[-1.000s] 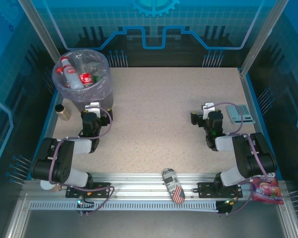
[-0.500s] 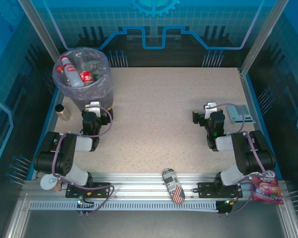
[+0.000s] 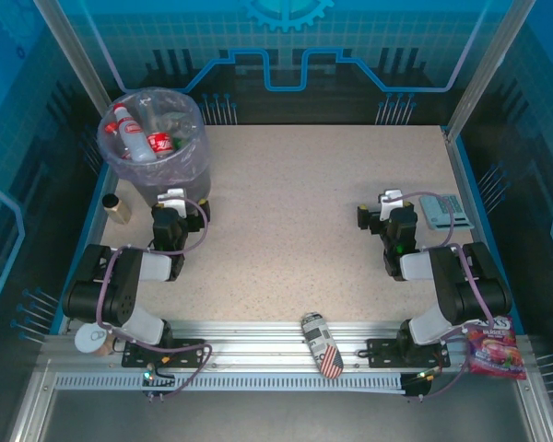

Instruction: Put the plastic bottles in the bin

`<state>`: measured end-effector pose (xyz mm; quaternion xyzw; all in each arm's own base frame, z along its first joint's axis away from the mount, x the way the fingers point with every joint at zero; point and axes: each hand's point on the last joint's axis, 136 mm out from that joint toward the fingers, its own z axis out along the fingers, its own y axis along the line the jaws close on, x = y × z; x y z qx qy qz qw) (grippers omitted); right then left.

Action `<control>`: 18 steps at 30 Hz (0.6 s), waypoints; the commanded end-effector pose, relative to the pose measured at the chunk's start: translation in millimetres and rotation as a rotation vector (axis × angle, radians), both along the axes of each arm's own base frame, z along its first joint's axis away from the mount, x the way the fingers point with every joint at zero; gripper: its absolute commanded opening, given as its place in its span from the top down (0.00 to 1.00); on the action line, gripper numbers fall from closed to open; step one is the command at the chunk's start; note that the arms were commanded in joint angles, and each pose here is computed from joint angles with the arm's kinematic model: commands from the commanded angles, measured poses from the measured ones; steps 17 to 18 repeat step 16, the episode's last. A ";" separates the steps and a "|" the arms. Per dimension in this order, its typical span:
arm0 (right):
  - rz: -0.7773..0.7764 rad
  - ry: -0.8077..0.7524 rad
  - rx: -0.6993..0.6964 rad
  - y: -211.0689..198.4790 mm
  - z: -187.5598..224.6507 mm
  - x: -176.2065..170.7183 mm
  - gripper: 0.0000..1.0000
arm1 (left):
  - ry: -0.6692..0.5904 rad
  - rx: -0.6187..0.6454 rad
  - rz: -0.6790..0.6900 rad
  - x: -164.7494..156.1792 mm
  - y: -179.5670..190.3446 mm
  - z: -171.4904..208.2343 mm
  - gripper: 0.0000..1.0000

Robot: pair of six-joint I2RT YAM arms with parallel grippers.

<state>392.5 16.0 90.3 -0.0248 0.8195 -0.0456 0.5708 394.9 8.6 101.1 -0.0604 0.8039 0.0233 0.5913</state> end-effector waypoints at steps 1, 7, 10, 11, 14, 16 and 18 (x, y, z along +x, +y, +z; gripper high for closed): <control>-0.023 -0.047 0.015 -6.3 10.6 4.1 0.00 | 0.013 -0.024 -0.021 2.6 -2.5 -4.5 0.01; -0.022 -0.043 0.017 -5.9 10.1 4.4 0.00 | 0.013 -0.026 -0.022 2.6 -2.7 -4.5 0.01; -0.019 -0.040 0.019 -5.5 9.7 4.6 0.00 | 0.014 -0.025 -0.022 2.2 -2.7 -4.8 0.01; -0.021 -0.041 0.020 -6.2 9.9 4.6 0.00 | 0.013 -0.025 -0.021 2.3 -2.5 -4.5 0.01; -0.020 -0.044 0.016 -6.1 9.9 3.9 0.00 | 0.013 -0.025 -0.021 2.3 -2.5 -4.6 0.01; -0.020 -0.044 0.011 -5.5 9.9 4.0 0.00 | 0.012 -0.025 -0.020 2.1 -2.3 -4.7 0.01; -0.020 -0.044 0.011 -5.5 9.9 4.0 0.00 | 0.012 -0.025 -0.020 2.1 -2.3 -4.7 0.01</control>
